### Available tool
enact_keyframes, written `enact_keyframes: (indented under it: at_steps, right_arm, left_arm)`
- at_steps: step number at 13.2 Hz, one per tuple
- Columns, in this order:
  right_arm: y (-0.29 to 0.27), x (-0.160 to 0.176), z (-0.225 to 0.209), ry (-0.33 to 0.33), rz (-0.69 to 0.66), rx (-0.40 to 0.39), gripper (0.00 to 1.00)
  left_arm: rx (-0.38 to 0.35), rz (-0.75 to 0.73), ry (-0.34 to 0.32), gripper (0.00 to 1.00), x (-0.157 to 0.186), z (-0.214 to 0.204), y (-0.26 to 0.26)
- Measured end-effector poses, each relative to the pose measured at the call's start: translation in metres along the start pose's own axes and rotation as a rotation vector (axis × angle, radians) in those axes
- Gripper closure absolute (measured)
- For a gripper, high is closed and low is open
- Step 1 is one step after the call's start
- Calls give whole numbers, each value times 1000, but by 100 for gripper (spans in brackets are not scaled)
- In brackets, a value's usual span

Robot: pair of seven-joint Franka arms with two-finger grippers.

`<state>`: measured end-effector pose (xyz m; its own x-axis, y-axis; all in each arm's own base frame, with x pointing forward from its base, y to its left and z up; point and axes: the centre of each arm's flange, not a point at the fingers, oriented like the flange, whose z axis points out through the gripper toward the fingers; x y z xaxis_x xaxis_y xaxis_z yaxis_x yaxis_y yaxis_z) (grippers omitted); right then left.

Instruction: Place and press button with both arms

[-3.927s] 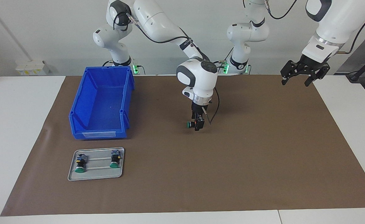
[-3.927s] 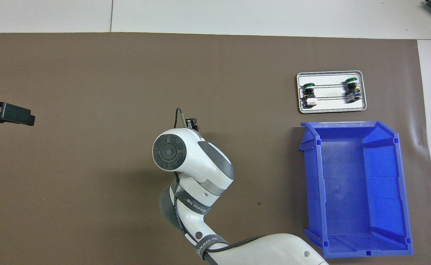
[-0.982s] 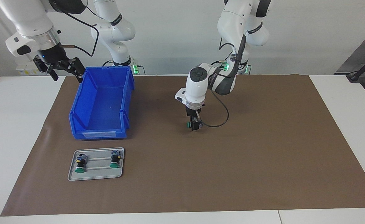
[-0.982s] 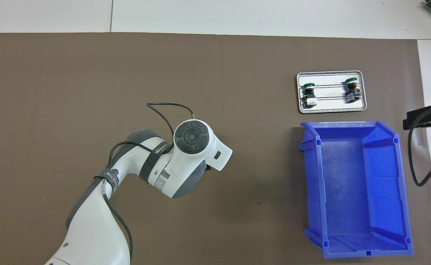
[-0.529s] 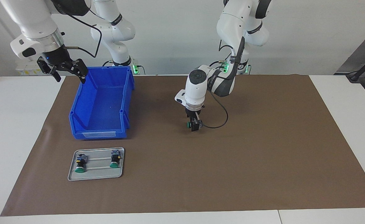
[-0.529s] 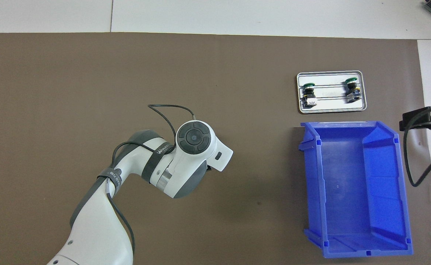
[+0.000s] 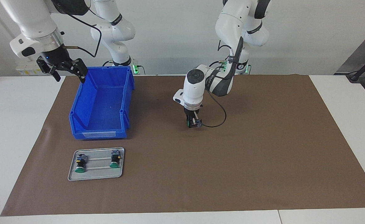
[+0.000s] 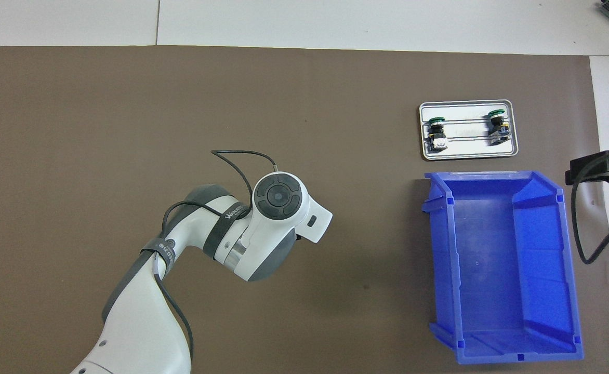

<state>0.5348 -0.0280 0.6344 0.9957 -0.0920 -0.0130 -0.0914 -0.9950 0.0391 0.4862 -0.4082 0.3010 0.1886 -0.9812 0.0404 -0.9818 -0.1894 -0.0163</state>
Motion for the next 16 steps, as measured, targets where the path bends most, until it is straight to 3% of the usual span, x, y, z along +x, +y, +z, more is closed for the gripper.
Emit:
enact_keyframes:
  at_steps: [5, 7, 11, 16]
  right_arm:
    - [0, 0, -1, 1, 0, 0, 0]
    - [0, 0, -1, 1, 0, 0, 0]
    - [0, 0, -1, 1, 0, 0, 0]
    - [0, 0, -1, 1, 0, 0, 0]
  left_arm:
    - [46, -100, 65, 60, -21, -52, -33]
    - [0, -203, 131, 60, -47, -78, -45]
    - [-71, -215, 237, 60, -118, -95, -69]
    - [-152, -196, 450, 60, -228, -74, -89]
